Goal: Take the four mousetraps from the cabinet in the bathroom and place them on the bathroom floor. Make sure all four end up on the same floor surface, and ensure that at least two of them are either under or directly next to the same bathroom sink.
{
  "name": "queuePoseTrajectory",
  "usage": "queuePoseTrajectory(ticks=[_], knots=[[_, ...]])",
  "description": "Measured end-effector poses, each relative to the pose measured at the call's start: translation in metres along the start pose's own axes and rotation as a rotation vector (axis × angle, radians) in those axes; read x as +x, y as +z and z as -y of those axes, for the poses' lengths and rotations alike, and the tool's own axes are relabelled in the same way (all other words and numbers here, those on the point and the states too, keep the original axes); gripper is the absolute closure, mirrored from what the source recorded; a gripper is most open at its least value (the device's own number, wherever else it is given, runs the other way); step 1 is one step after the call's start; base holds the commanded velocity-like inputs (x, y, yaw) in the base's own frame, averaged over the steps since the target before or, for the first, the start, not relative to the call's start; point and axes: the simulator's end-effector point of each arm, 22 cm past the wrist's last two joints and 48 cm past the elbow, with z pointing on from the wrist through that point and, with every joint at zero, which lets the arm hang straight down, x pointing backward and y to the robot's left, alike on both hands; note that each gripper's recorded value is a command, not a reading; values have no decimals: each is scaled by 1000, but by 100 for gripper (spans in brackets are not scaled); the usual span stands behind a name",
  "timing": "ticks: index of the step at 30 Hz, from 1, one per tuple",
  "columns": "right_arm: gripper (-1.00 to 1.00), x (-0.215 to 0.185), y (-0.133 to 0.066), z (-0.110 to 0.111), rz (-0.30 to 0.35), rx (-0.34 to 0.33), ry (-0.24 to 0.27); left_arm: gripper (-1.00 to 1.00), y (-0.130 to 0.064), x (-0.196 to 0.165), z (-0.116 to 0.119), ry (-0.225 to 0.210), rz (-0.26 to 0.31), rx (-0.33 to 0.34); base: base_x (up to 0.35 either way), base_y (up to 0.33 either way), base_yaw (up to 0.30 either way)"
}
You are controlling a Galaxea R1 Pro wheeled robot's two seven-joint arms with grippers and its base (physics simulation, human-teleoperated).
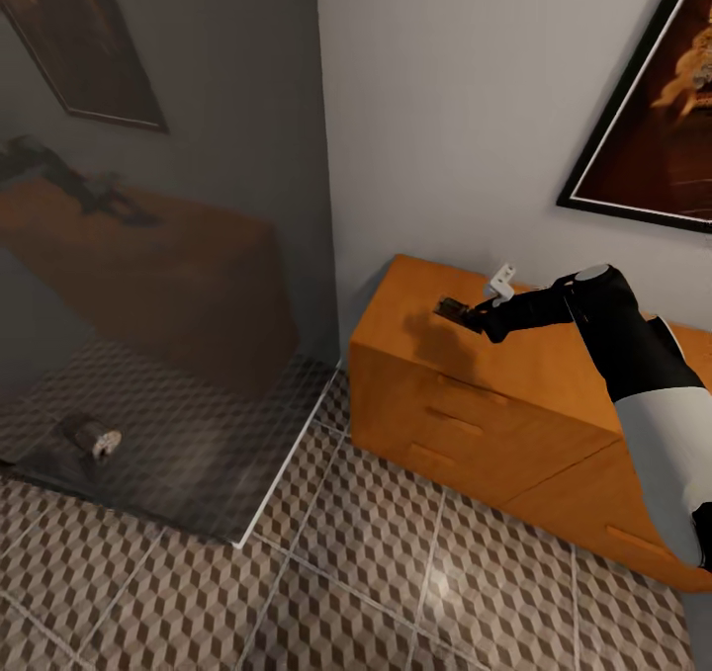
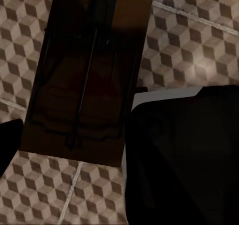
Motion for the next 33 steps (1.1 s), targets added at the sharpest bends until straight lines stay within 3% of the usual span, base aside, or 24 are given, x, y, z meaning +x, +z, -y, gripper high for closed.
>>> queuePoseTrajectory(ticks=[13, 33], knots=[[100, 3, 2, 1, -6, 1, 6, 100, 0, 0, -1, 1, 0, -1, -320, 90, 0], [100, 17, 9, 1, -29, -13, 28, 100, 0, 0, -1, 1, 0, -1, -282, 181, 0]])
